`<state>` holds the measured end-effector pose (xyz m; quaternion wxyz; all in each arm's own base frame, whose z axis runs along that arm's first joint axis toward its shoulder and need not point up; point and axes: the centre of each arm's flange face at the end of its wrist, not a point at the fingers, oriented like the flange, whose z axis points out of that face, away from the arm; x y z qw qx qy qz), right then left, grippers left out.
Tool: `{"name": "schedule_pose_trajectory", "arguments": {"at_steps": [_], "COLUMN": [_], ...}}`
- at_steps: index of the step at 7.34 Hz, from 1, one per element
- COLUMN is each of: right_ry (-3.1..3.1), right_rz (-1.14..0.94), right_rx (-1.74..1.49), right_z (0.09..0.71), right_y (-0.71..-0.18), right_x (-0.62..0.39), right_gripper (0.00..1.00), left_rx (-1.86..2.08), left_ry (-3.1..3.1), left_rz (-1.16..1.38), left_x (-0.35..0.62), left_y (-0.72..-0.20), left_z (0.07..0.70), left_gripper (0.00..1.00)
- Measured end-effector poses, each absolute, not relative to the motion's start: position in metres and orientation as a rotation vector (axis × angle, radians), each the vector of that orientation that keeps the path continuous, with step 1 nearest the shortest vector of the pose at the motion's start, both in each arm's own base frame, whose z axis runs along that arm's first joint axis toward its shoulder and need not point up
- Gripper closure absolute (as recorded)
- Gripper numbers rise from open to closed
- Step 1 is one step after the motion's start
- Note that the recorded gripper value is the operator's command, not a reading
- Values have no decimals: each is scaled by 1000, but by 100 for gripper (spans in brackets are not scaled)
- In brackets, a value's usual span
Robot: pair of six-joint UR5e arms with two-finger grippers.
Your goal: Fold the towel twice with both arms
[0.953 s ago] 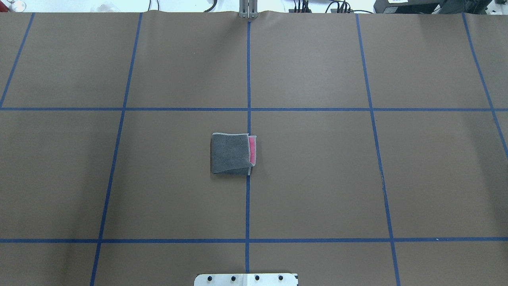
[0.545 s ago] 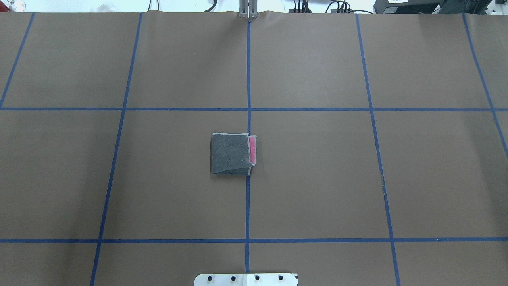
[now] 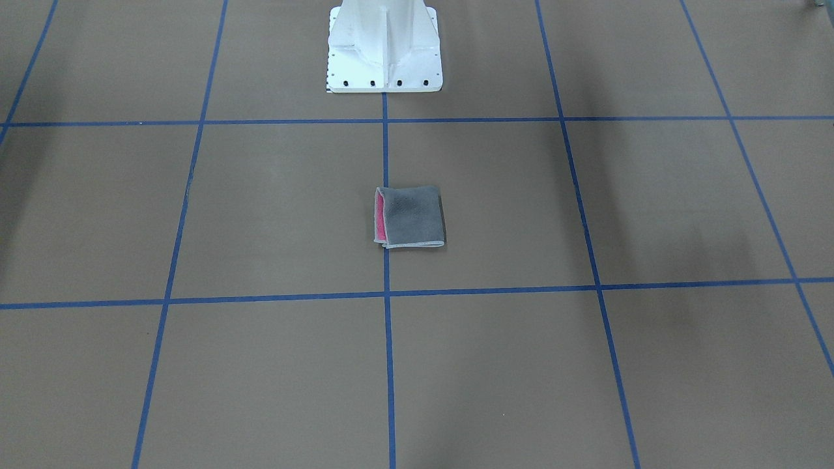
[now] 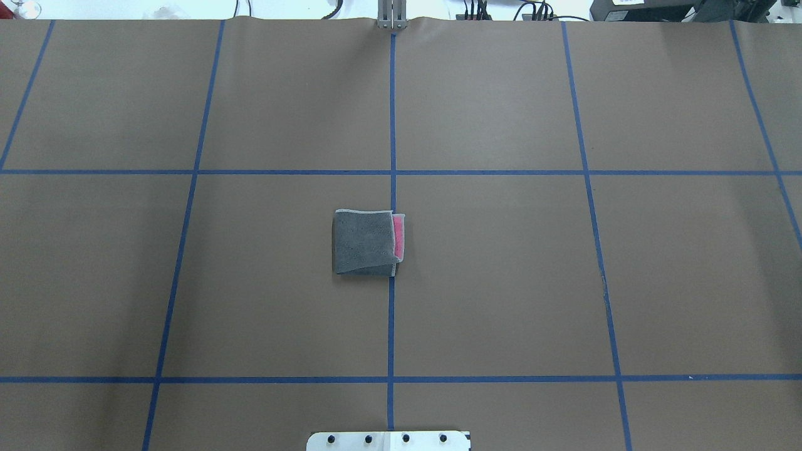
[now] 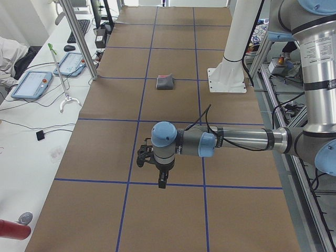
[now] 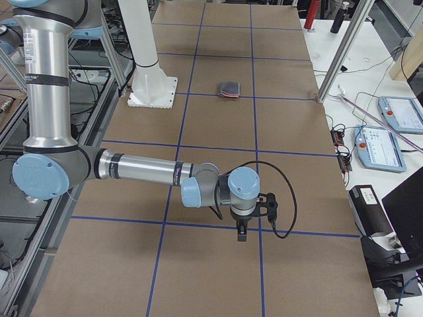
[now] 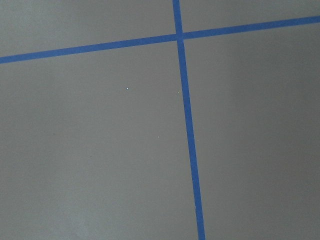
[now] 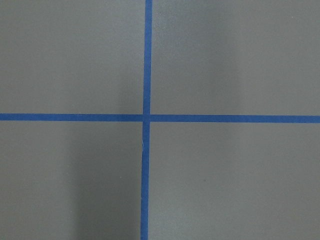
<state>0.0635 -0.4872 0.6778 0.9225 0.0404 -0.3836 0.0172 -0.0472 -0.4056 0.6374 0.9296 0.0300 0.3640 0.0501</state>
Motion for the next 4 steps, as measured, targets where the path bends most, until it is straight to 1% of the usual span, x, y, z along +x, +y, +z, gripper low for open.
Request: {"name": "schedule_pose_trajectory", "arguments": {"at_steps": [4], "right_ry": [-789], "right_rz": [36], "right_rx": [83], "right_z": [677], "right_y": [-488], "right_x": [63], "right_gripper": [0], "left_rx": [65], "left_ry": [746], "left_rz": [104], "left_x": [-47], "left_y": [-406], "left_z": [636], "left_gripper": [0]}}
